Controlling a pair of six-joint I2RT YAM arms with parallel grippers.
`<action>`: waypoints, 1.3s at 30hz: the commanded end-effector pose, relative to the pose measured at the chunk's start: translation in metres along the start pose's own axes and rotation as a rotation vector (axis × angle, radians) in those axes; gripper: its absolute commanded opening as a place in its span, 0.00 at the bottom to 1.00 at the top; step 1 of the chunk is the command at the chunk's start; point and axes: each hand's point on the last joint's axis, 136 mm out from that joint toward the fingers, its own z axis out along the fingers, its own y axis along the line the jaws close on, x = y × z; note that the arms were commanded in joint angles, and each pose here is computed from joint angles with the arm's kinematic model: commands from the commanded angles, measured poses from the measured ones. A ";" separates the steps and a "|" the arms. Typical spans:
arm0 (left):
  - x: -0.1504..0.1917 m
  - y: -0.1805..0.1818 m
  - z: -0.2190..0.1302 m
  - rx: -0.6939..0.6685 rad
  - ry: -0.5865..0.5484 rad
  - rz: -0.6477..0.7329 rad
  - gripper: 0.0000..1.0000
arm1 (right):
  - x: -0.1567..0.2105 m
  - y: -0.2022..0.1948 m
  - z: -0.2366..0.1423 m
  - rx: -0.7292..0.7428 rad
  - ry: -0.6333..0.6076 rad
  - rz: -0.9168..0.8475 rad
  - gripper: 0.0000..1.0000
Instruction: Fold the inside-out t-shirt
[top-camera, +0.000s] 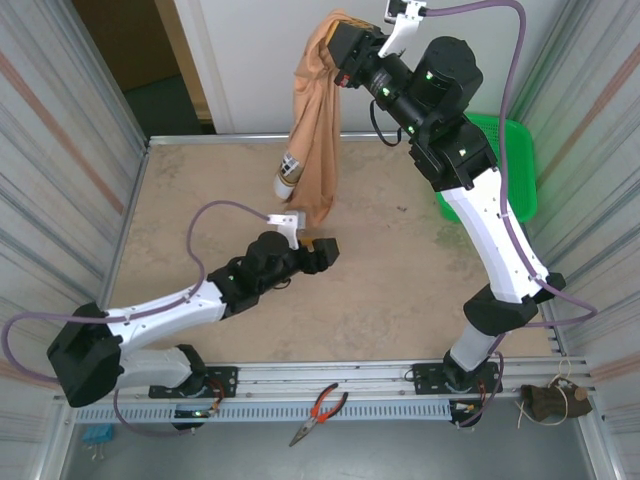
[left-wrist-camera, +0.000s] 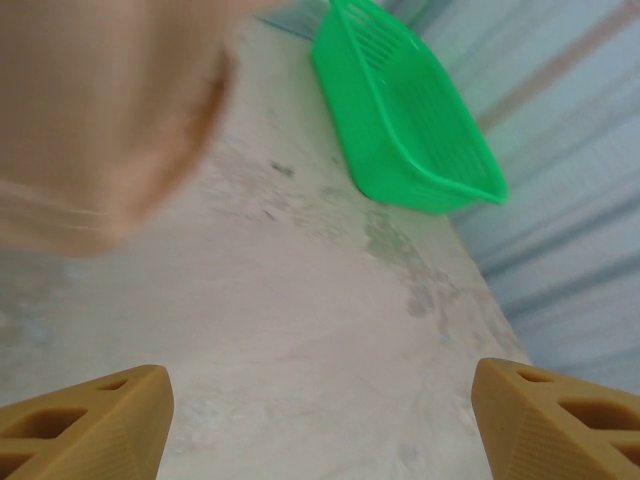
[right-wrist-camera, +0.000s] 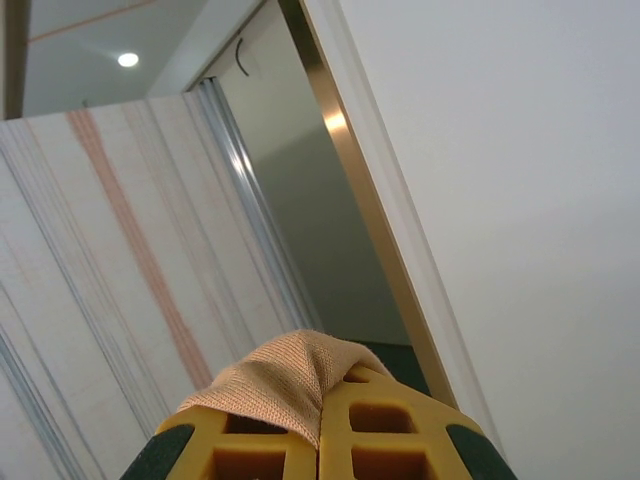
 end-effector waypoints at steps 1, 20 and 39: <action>-0.026 0.029 -0.017 -0.144 -0.156 -0.051 0.81 | -0.029 0.014 -0.004 -0.026 -0.098 -0.025 0.00; -0.007 0.012 -0.016 0.024 -0.103 -0.145 0.82 | -0.025 0.026 -0.002 -0.049 -0.097 -0.022 0.00; 0.002 -0.009 -0.015 0.033 -0.141 -0.112 0.83 | -0.001 0.049 0.016 -0.079 -0.085 0.005 0.00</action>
